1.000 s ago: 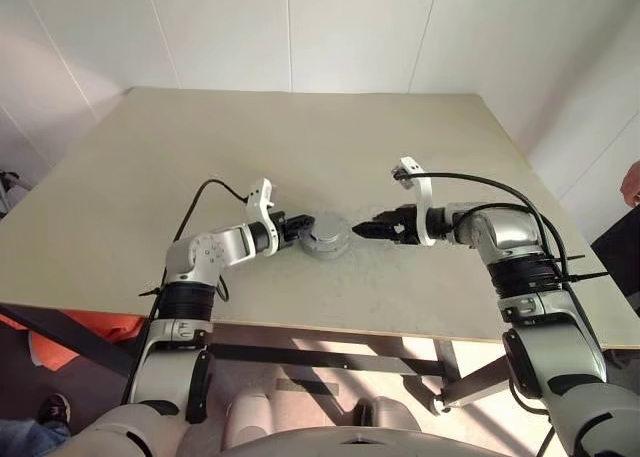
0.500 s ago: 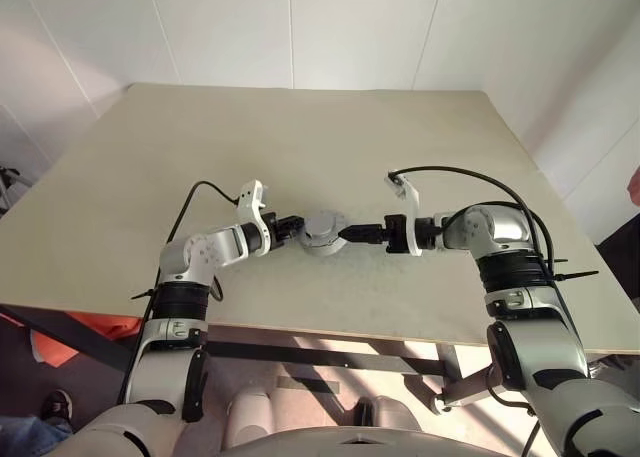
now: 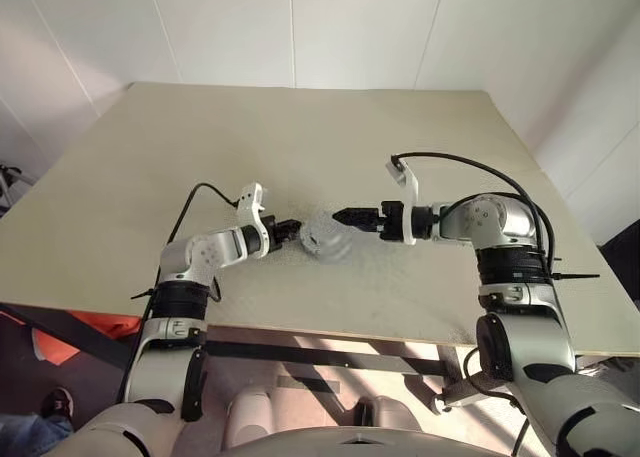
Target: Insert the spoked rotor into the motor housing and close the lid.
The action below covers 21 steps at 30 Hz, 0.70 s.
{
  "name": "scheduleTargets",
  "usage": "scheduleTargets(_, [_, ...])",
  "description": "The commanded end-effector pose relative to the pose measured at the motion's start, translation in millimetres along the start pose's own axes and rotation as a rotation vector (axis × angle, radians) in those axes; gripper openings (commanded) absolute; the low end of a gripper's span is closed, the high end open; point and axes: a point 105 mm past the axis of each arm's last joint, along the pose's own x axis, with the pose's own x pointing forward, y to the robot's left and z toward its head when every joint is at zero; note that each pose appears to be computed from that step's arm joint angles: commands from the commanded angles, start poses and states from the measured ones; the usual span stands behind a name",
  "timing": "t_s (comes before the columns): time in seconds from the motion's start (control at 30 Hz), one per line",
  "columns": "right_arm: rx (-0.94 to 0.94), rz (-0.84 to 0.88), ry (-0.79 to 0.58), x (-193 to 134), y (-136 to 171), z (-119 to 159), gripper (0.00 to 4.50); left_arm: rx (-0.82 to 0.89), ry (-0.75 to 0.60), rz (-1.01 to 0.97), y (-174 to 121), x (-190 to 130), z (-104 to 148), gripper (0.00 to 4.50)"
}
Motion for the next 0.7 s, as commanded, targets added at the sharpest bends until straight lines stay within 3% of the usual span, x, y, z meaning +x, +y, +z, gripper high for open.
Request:
scheduleTargets(0.03, [-0.037, 0.029, -0.032, 0.1, 10.4, 9.1, 4.48, 0.023, -0.016, -0.022, -5.9, -0.4, 6.9, 0.0])
scheduleTargets(0.43, [-0.049, 0.001, -0.034, -1.6, 4.1, 7.3, 4.48, 0.032, -0.084, -0.016, 0.7, -10.1, 18.2, 0.0])
scheduleTargets(0.7, [-0.058, -0.035, -0.023, -9.4, -5.4, 2.9, 4.48, 0.004, -0.186, -0.002, 15.0, -35.4, 38.4, 0.0])
